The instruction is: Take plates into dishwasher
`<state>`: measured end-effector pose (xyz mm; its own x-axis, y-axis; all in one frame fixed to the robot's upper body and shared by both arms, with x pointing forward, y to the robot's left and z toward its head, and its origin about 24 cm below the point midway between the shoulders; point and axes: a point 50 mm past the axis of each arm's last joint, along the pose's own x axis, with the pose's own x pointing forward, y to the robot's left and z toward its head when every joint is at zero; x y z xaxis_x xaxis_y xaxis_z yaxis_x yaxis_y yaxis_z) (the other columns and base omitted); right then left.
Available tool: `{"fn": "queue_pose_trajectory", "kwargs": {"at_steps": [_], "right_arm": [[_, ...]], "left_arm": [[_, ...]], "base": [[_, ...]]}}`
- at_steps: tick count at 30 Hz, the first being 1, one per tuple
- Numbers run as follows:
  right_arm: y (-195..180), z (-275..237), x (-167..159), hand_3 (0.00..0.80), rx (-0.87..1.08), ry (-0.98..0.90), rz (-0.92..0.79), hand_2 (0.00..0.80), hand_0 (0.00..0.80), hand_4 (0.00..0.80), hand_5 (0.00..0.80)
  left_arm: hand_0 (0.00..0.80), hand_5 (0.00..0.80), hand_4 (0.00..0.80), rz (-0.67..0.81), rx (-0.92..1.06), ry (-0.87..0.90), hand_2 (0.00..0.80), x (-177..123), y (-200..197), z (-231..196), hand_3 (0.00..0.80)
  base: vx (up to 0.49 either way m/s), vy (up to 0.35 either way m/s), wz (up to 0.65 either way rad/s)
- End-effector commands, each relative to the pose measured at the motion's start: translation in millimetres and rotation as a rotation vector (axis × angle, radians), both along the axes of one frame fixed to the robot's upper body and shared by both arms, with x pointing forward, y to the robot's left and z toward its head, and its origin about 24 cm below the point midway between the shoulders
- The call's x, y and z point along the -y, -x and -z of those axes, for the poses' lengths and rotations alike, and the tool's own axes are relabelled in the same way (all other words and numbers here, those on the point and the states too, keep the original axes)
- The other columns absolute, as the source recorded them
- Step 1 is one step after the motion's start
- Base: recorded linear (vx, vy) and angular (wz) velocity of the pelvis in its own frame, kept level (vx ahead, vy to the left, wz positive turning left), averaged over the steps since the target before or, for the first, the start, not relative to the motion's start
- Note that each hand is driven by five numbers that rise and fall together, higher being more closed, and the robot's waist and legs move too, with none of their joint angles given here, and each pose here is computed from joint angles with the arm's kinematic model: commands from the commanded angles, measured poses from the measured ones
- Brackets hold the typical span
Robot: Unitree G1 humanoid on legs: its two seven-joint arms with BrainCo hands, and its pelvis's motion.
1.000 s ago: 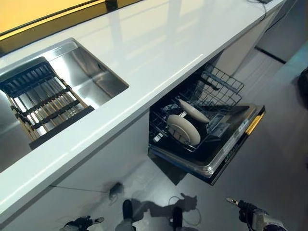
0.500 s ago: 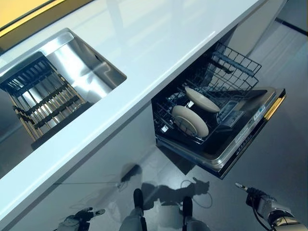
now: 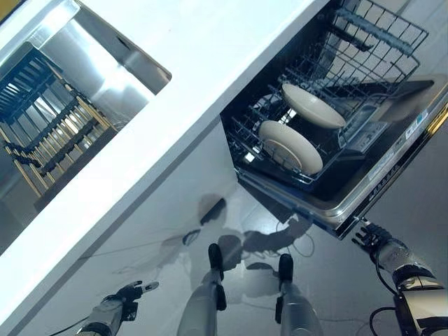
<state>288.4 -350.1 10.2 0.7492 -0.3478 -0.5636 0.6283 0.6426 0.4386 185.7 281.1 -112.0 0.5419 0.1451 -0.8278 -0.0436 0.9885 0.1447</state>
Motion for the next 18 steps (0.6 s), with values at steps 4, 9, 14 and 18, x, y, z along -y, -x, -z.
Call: {"fn": "queue_pose_trajectory", "kwargs": {"at_steps": [4,9,14,18], "right_arm": [[-70,-96,-35,0.0,0.537,-0.1,-0.232,0.0,0.0,0.0,0.0],[-91,-130,-77,0.0,0.694,-0.099,-0.471,0.0,0.0,0.0,0.0],[-102,-154,-109,0.0,0.77,-0.081,-0.612,0.0,0.0,0.0,0.0],[-107,-173,-121,0.0,0.829,-0.073,-0.636,0.0,0.0,0.0,0.0]], "left_arm": [[0.0,0.0,0.0,0.008,-0.05,0.031,0.0,22,16,16,0.0],[0.0,0.0,0.0,0.03,-0.059,0.045,0.0,27,22,19,0.0],[0.0,0.0,0.0,0.056,-0.059,0.041,0.0,26,24,19,0.0],[0.0,0.0,0.0,0.077,-0.058,0.032,0.0,24,24,17,0.0]], "base": [[-0.014,0.121,0.04],[0.002,0.073,0.08],[0.024,0.03,0.05],[0.037,-0.004,0.06]]}}
